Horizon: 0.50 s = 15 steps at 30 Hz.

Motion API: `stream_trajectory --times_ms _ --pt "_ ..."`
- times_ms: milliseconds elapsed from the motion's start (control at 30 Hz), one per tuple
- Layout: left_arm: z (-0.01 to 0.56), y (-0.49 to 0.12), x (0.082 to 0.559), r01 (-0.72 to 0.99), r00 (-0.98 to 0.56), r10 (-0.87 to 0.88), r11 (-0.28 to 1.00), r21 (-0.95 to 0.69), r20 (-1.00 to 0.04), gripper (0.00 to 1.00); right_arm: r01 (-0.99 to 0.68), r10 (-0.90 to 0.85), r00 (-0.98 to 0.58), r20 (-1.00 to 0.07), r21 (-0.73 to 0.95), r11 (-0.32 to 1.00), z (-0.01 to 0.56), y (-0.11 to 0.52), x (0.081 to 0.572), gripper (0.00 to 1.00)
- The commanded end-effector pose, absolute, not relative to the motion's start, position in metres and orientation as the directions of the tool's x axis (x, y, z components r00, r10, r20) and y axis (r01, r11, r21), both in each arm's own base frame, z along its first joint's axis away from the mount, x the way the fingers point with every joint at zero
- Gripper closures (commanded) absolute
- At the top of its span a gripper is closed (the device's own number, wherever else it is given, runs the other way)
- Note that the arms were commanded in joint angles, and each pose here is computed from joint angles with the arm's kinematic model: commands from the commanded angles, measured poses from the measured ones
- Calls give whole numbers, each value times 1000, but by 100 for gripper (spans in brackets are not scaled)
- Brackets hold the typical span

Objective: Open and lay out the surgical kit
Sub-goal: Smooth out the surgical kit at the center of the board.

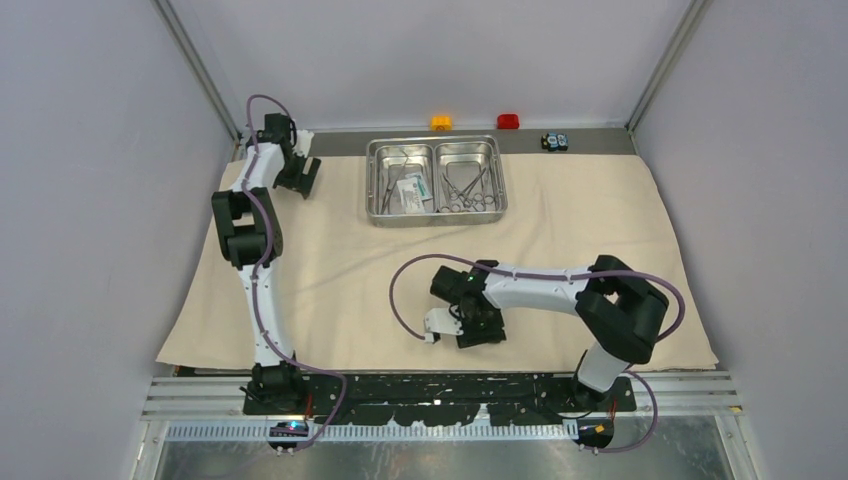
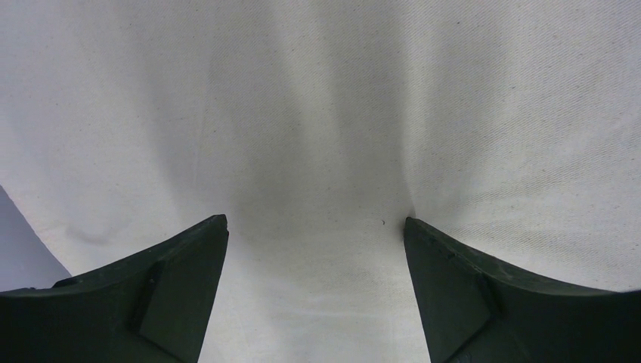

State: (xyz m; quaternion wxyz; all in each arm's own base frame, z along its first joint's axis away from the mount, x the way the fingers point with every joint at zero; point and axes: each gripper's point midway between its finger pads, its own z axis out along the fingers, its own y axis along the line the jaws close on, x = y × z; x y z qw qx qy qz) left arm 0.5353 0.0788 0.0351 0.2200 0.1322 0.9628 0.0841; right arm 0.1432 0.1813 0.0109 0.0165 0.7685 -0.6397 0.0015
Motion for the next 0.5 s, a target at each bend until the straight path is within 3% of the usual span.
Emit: stream_trajectory --times_ms 0,200,467 --pt "6 110 494 252 -924 313 931 264 -220 10 -991 -990 83 -111 92 -93 26 196 126 53" --pt "18 109 500 254 -908 326 928 273 -261 9 -982 -901 -155 -405 -35 185 87 237 204 50" --pt "18 103 505 243 -908 311 937 251 -281 8 -928 -767 -278 -579 -43 370 93 305 264 49"
